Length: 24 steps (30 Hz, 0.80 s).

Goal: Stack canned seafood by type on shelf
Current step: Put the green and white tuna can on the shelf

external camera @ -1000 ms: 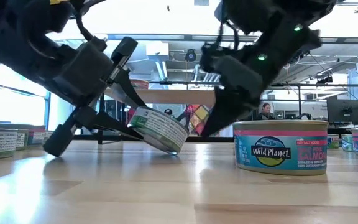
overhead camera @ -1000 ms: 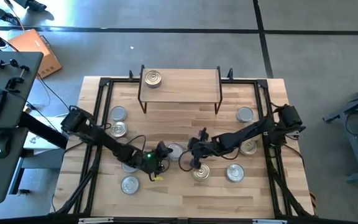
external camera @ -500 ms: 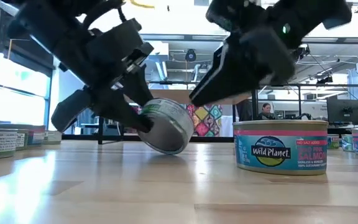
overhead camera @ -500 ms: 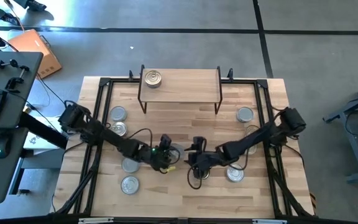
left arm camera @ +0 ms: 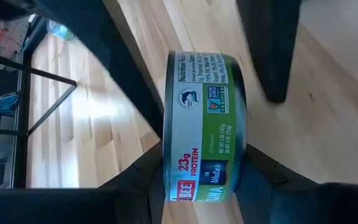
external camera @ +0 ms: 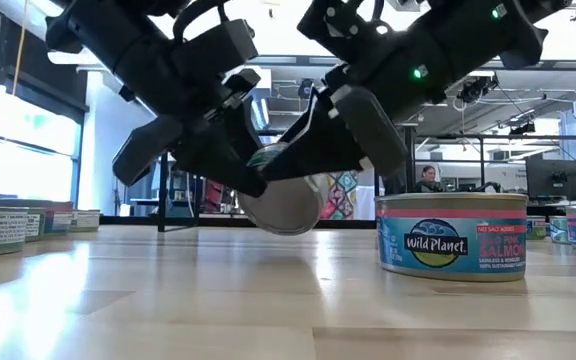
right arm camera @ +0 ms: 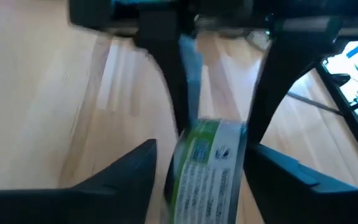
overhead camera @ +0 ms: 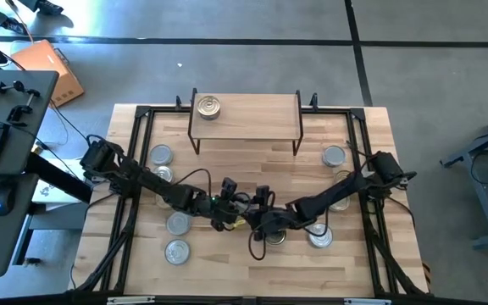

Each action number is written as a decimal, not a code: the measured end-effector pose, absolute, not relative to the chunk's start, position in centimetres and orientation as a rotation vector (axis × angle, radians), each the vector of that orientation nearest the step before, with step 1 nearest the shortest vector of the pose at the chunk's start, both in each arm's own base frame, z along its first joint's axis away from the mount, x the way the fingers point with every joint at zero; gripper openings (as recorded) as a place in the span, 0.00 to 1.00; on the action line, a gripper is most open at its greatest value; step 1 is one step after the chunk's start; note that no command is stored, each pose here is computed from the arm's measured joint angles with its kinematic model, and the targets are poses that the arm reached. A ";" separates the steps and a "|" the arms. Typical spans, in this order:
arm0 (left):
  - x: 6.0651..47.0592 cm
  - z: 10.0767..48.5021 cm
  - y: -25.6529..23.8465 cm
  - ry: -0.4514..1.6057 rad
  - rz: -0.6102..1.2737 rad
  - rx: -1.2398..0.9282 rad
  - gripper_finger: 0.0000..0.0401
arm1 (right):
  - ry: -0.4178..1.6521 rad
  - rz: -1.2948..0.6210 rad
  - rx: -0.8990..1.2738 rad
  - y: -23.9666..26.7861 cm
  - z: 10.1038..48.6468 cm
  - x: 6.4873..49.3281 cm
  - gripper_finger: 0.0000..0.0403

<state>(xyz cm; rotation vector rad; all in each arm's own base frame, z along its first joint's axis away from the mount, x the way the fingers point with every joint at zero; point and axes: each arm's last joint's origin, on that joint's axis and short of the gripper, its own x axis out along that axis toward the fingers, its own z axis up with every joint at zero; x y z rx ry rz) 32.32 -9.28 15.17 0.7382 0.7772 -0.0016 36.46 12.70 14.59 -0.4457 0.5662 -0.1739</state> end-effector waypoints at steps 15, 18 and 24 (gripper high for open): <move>31.5 14.1 -9.1 0.776 -0.002 0.635 0.46 | 0.569 -0.293 -0.389 13.7 12.6 34.0 0.29; 31.1 13.6 -9.2 0.705 0.002 0.619 0.47 | 0.476 -0.280 -0.346 13.8 11.9 32.9 0.29; 30.7 13.4 -9.2 0.550 0.029 0.591 0.47 | 0.327 -0.201 -0.321 13.8 11.6 31.5 0.29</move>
